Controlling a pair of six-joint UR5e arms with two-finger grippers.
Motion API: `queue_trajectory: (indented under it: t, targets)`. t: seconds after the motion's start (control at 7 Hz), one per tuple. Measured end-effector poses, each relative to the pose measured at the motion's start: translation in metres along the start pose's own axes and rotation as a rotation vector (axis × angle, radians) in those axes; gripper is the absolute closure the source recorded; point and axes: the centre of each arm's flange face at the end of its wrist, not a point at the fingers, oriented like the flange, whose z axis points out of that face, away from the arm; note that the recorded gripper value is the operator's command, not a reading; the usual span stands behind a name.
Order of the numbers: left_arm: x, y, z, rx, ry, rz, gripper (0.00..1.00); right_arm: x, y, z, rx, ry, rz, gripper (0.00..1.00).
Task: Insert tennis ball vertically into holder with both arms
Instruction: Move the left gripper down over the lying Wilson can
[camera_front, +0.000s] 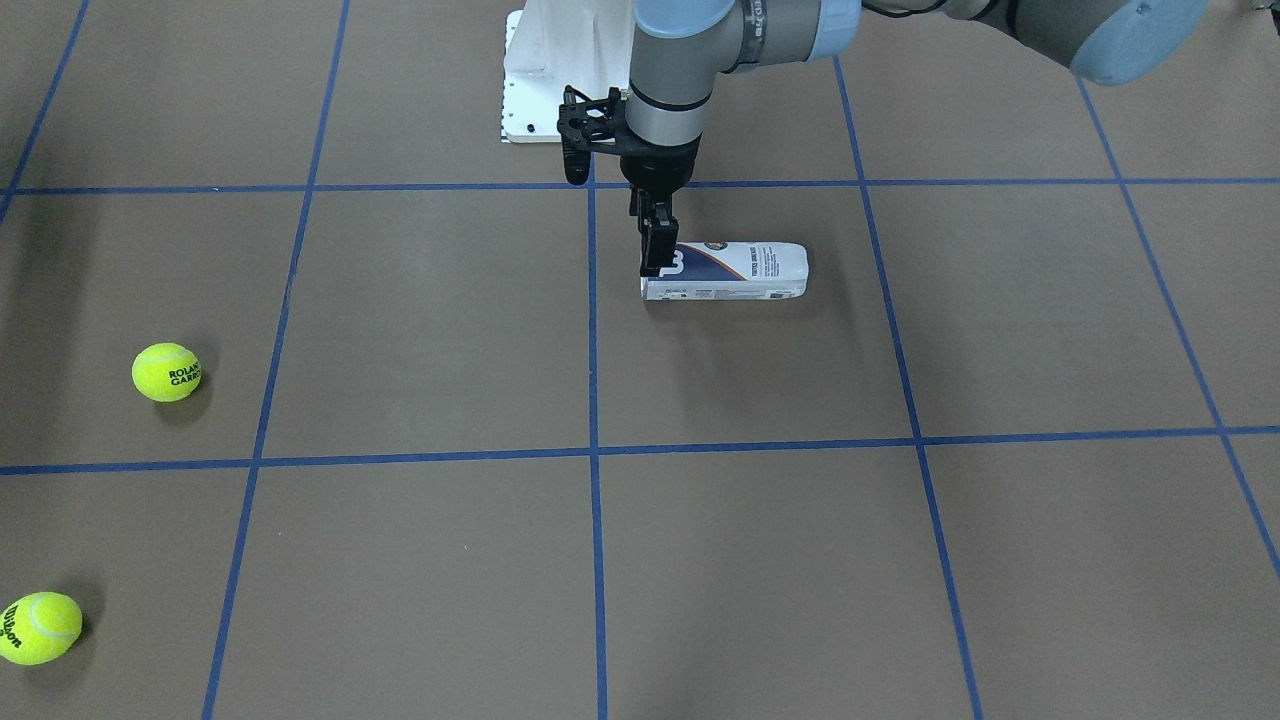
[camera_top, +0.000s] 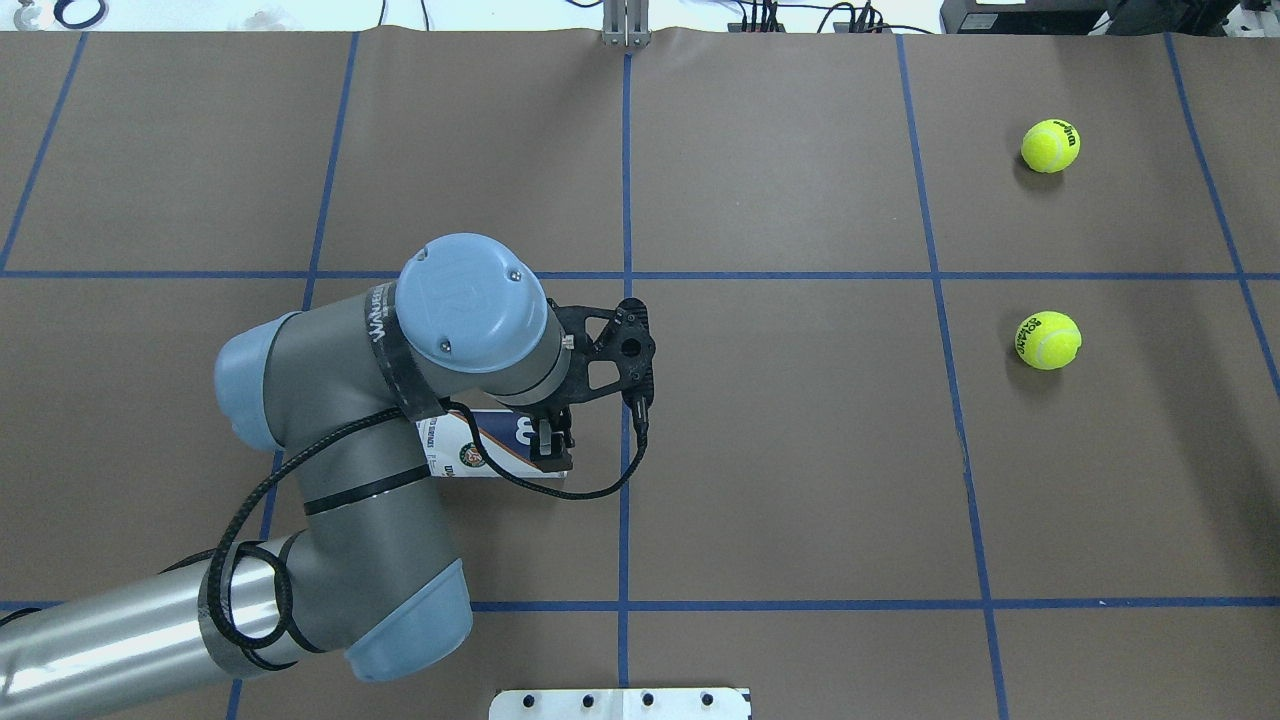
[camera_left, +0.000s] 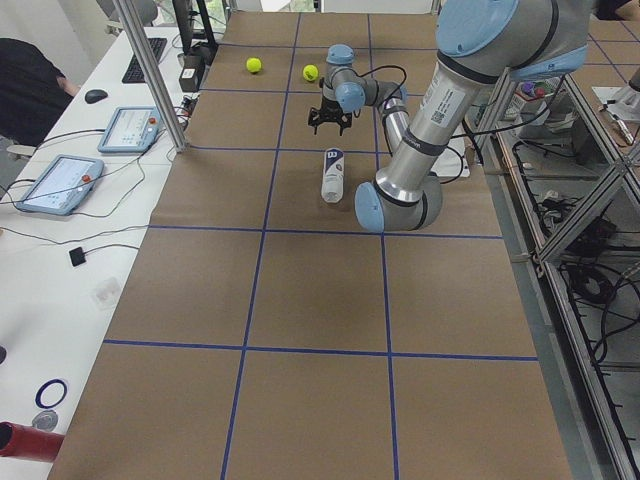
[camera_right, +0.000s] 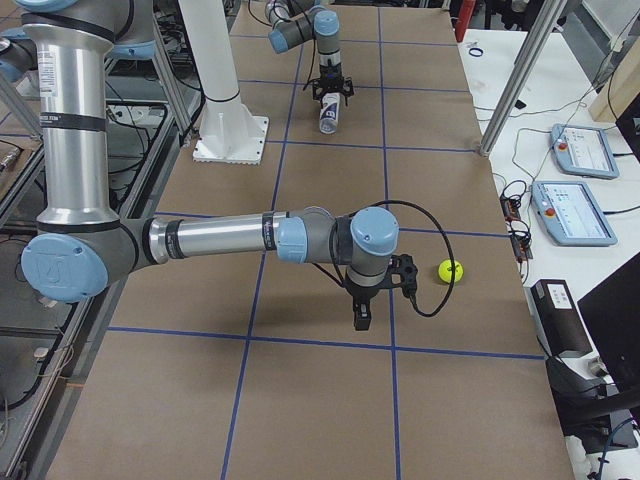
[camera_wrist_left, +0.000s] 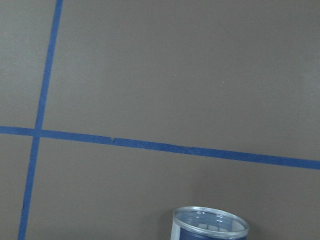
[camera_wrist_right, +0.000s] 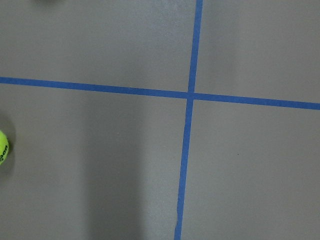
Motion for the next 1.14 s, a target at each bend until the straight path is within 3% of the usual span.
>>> queue_trajectory:
  t: [0.57, 1.14]
  targets:
    - [0.007, -0.001, 0.042, -0.079, -0.016, 0.013, 0.01, 0.002, 0.0, 0.002, -0.004, 0.002, 0.004, 0.01]
    - [0.017, -0.003, 0.057, -0.099, -0.004, 0.023, 0.01, 0.006, 0.001, 0.005, -0.01, 0.009, 0.007, 0.01]
